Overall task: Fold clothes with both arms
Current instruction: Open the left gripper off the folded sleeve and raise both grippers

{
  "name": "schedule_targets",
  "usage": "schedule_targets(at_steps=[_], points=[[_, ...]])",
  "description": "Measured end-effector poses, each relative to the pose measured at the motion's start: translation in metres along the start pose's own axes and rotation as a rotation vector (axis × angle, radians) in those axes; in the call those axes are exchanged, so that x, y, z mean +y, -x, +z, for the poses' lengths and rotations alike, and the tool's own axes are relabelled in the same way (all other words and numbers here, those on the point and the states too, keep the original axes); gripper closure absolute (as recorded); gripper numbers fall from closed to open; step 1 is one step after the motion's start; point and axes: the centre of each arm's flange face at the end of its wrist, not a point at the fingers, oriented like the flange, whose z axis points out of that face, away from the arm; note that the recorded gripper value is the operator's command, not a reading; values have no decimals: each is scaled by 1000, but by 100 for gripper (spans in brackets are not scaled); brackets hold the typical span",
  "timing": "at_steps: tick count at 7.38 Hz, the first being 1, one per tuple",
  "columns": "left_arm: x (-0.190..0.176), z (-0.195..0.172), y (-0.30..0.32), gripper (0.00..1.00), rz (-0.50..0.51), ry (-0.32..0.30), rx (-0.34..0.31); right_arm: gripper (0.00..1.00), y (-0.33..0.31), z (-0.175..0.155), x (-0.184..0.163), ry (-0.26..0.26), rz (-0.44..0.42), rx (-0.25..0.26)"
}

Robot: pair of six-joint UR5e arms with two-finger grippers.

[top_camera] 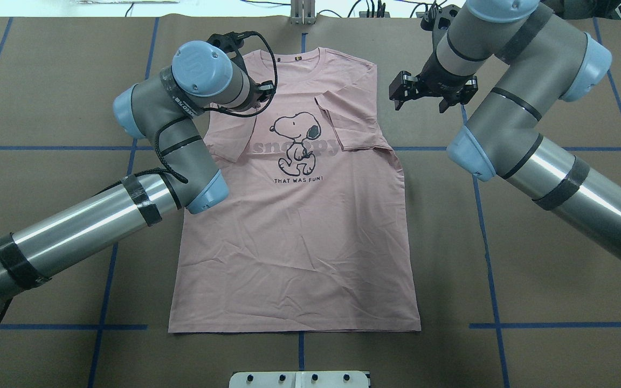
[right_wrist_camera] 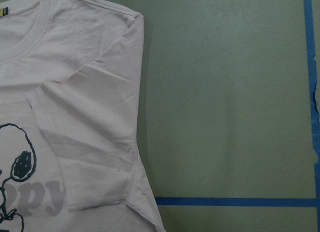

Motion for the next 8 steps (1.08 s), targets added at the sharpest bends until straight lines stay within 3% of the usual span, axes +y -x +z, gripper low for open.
schedule_targets(at_steps=[5, 7, 8], points=[[15, 12, -1, 0, 20, 6, 69, 0, 1, 5, 5, 8, -1, 1], [21, -6, -8, 0, 29, 45, 72, 0, -1, 6, 36, 18, 24, -21], [28, -21, 2, 0, 39, 85, 64, 0, -5, 7, 71, 16, 41, -29]])
